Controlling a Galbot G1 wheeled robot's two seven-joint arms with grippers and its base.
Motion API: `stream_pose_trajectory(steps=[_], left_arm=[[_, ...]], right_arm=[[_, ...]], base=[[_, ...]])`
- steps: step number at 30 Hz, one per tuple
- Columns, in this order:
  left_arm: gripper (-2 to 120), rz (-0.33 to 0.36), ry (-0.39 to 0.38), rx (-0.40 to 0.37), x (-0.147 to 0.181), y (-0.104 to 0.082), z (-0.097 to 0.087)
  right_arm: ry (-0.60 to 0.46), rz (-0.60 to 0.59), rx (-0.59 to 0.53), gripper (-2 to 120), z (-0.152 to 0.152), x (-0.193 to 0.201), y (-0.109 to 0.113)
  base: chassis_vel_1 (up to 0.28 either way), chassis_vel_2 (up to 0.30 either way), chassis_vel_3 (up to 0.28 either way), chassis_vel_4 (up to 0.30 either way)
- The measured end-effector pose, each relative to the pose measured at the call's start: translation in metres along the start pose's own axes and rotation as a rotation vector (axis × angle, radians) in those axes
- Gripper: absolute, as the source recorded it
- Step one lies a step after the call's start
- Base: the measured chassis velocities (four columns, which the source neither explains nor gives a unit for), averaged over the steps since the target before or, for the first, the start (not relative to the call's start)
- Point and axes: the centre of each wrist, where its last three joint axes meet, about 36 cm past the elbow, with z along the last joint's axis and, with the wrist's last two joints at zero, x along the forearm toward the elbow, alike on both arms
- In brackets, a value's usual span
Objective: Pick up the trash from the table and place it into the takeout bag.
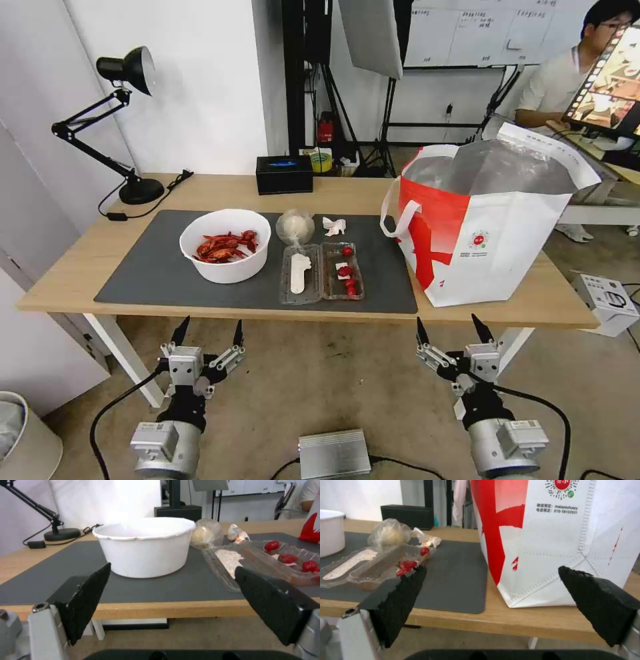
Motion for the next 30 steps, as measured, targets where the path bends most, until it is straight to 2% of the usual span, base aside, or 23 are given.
stream_pose_trajectory(steps=[6,12,17,23,25,27,28,30], left_arm=[[100,-0.007,0.008,0.015,-0.001,-0.002,-0.001],[100,-0.05,0.101,0.137,-0.014,-0.018,-0.015],[100,-0.056,0.133,0.166,-0.017,-0.023,-0.021],[100,-0.061,0.252,0.225,-0.024,-0.037,-0.037],[100,-0.06,0.28,0.23,-0.025,-0.039,-0.041],[100,-0.054,0.336,0.233,-0.026,-0.045,-0.046],[100,-0.054,0.336,0.233,-0.026,-0.045,-0.046],[100,-0.046,0.335,0.243,-0.022,-0.045,-0.062]], right_arm=[[0.019,-0.013,0.004,100,-0.001,-0.002,-0.003],[0.135,-0.053,0.033,100,-0.012,-0.018,-0.023],[0.166,-0.079,0.058,100,-0.017,-0.024,-0.031],[0.266,-0.127,0.121,100,-0.036,-0.044,-0.051],[0.253,-0.145,0.131,100,-0.04,-0.049,-0.054],[0.173,-0.17,0.129,100,-0.047,-0.056,-0.056],[0.173,-0.17,0.129,100,-0.047,-0.056,-0.056],[0.15,-0.177,0.126,100,-0.049,-0.057,-0.055]], base=[[0.0,0.0,0.0,0.0],[0.0,0.0,0.0,0.0],[0.0,0.0,0.0,0.0],[0.0,0.0,0.0,0.0],[0.0,0.0,0.0,0.0],[0.0,0.0,0.0,0.0],[0.0,0.0,0.0,0.0],[0.0,0.0,0.0,0.0]])
